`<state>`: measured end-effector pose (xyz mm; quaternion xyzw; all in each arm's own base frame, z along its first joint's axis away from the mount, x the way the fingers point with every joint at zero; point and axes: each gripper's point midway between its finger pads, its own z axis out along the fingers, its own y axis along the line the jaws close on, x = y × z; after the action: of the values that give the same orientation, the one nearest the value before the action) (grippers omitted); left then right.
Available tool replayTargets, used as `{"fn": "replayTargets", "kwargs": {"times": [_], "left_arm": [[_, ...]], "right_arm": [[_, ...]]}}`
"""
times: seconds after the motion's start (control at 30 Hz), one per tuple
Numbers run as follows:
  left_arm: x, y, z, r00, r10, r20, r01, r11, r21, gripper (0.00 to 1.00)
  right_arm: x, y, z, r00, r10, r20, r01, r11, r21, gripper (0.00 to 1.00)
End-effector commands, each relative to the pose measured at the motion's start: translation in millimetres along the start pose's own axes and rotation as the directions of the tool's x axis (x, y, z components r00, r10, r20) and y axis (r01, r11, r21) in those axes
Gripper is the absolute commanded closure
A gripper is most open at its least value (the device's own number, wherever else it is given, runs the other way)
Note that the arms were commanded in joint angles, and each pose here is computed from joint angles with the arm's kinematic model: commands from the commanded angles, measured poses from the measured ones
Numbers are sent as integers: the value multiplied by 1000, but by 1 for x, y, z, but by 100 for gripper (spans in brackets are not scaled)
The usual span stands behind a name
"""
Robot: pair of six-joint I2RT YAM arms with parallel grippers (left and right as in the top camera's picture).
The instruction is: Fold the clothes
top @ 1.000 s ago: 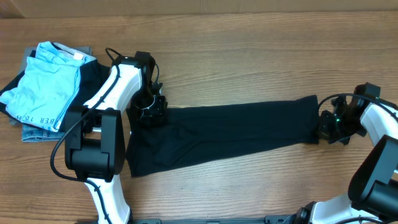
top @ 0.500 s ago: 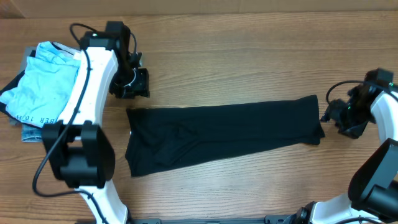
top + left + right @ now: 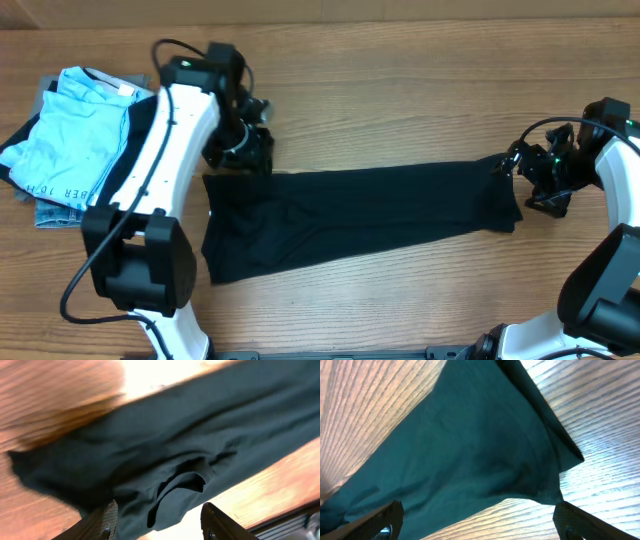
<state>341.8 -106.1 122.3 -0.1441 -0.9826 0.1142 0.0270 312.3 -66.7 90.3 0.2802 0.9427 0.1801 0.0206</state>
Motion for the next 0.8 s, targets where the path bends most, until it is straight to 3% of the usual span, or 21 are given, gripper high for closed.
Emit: {"fn": "replayTargets", "kwargs": {"times": [0.0,0.17,0.27,0.47,0.63,0.77], "left_arm": [[15,-1,28,989,123,-88,-125,992,-20,41],[29,24,33,990,-34,-137,8,983,-182,48],[39,28,30,978,-142,-154,107,970,-219,46],[68,39,19,896,-403,-185,333,887,-320,44],[71,34,22,870,-455,-191,390,871,-298,35],[71,34,33,856,-482,-189,428,864,-267,34]], "right_arm": [[-10,9,-5,999,-18,36,19,999,-30,0],[-21,11,-6,996,-34,81,37,999,-37,0],[-30,13,-7,992,-47,116,52,998,-42,0],[-45,17,-9,981,-70,179,80,996,-49,0],[-49,18,-10,978,-75,195,87,995,-50,0],[-49,18,-10,978,-76,195,87,995,-50,0]]}}
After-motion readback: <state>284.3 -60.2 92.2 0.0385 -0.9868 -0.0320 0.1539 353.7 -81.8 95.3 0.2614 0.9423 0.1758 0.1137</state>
